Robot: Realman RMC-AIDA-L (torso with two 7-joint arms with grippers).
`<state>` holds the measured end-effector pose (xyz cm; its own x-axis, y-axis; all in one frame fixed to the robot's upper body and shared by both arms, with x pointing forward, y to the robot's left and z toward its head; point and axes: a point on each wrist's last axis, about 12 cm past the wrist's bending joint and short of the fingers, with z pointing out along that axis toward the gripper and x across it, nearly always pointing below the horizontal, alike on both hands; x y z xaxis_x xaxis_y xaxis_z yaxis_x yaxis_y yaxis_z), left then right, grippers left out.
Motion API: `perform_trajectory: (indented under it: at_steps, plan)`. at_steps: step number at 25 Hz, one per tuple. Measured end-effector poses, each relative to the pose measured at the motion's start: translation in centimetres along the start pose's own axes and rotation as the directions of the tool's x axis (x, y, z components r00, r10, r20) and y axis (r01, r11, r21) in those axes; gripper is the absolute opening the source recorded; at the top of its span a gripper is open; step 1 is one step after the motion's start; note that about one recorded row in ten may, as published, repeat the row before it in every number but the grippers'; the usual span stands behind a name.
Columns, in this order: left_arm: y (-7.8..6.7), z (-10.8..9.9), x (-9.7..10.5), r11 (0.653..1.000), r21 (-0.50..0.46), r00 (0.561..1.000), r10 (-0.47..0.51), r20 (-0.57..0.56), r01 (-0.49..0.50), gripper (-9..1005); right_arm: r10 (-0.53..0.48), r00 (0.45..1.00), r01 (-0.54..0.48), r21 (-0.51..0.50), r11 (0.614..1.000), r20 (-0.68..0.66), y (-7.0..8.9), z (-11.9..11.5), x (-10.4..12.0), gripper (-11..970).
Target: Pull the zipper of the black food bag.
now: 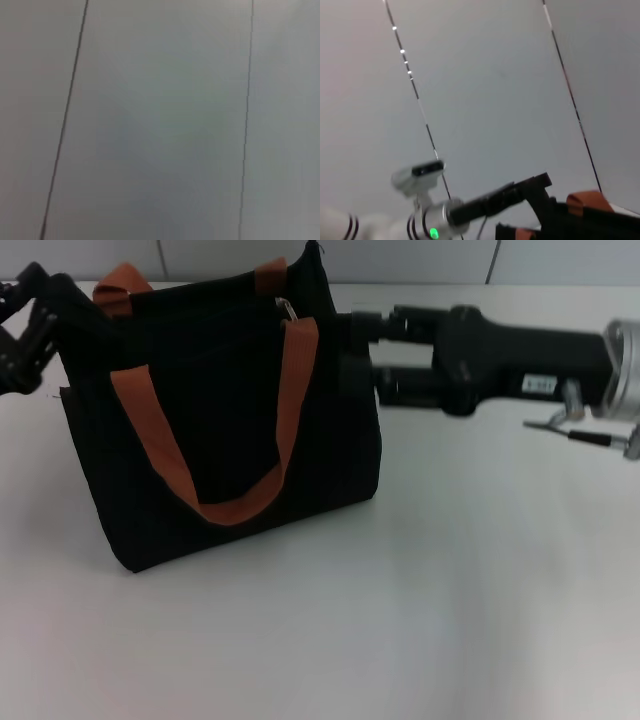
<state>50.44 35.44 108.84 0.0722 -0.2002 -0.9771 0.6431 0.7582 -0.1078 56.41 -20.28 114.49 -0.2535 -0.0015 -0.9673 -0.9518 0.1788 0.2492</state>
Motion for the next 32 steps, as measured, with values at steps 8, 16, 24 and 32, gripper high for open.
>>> perform_trajectory:
  at_steps: [8, 16, 24, 32]
  plan:
    - [2.4, -2.1, -3.9, 0.977, 0.164, 0.957, -0.089, -0.276, 0.138, 469, -0.044, 0.999, 0.044, 0.018, 0.999, -0.017, 0.2, -0.8, 2.4, 742]
    - [2.6, -1.8, -6.8, 0.948, 0.280, 0.922, -0.032, -0.386, 0.150, 756, -0.057, 0.994, 0.058, 0.009, 0.998, -0.094, 0.2, -0.6, 3.3, 788]
    - [3.0, 0.2, -7.8, 0.941, 0.321, 0.897, 0.045, -0.441, 0.111, 837, -0.056, 0.993, 0.061, 0.051, 0.997, -0.104, -0.2, -0.8, 3.6, 789]
    - [2.9, 2.2, -7.2, 0.929, 0.346, 0.824, 0.091, -0.559, 0.132, 840, -0.059, 0.992, 0.066, 0.061, 0.996, -0.108, -0.5, -0.7, 3.5, 789]
